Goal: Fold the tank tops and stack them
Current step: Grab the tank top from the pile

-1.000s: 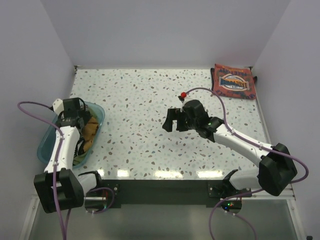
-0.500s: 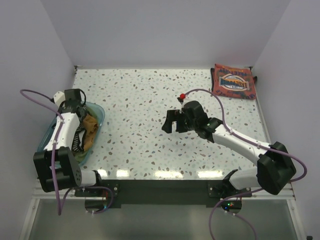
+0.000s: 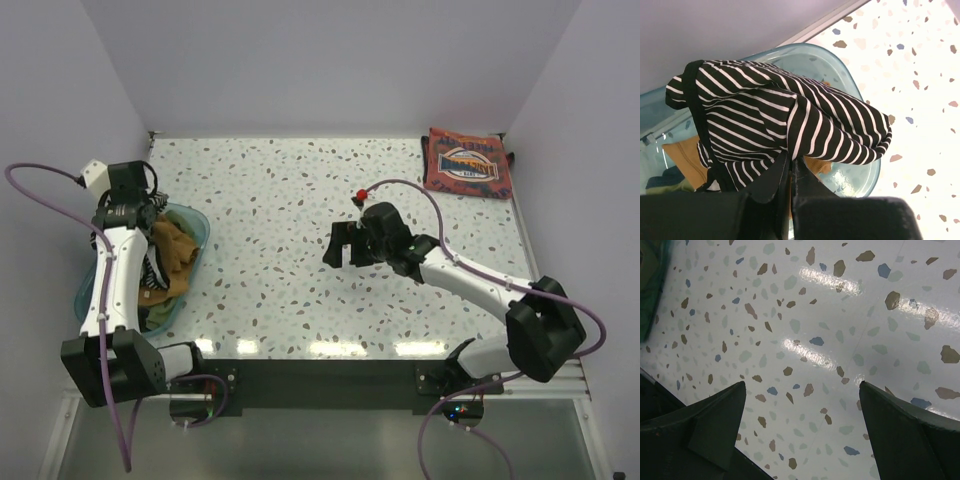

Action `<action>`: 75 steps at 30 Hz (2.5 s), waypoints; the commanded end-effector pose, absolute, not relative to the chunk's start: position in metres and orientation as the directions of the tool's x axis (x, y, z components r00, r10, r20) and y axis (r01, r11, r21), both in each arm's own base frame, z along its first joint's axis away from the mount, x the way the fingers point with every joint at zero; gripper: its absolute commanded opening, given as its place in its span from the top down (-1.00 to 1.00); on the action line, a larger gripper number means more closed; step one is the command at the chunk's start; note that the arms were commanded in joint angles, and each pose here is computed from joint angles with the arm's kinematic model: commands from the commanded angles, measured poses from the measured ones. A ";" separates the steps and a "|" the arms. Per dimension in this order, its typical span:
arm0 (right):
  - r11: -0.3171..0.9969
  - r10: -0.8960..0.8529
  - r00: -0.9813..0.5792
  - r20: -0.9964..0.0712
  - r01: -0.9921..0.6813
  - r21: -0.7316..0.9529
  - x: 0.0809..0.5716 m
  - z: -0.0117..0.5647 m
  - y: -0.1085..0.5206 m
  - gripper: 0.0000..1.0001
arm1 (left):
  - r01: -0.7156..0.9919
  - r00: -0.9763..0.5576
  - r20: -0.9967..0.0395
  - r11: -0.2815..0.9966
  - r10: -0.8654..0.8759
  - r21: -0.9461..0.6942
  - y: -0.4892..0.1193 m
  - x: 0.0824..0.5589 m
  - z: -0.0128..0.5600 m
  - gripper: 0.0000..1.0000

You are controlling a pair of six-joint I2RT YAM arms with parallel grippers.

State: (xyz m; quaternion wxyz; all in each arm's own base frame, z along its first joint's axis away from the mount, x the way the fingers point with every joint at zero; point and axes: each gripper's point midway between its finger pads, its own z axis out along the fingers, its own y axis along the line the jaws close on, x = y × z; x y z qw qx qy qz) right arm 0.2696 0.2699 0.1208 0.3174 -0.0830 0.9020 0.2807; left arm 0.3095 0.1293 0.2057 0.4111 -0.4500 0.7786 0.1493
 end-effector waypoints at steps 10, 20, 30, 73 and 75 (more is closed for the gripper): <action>0.798 0.027 -0.773 -0.634 -0.366 0.479 0.277 0.132 0.285 -0.97 | -0.811 -0.284 -0.781 0.573 -0.556 -0.113 0.128 0.290 0.207 0.32; 0.789 0.027 -0.784 -0.620 -0.364 0.495 0.276 0.126 0.289 -0.97 | -0.766 -0.314 -0.778 0.629 -0.544 -0.131 0.119 0.289 0.181 -0.17; 0.794 0.015 -0.794 -0.608 -0.360 0.490 0.273 0.117 0.287 -0.97 | -0.840 -0.339 -0.772 0.542 -0.538 -0.009 0.135 0.264 0.168 -0.18; 0.846 0.134 -0.621 -0.772 -0.334 0.416 0.332 0.230 0.280 -0.97 | -0.291 0.029 -0.940 0.897 -0.340 -0.333 0.013 0.432 0.502 1.00; 0.865 0.158 -0.585 -0.795 -0.307 0.397 0.341 0.246 0.270 -0.97 | -0.231 0.069 -0.939 0.911 -0.336 -0.342 -0.010 0.444 0.533 1.00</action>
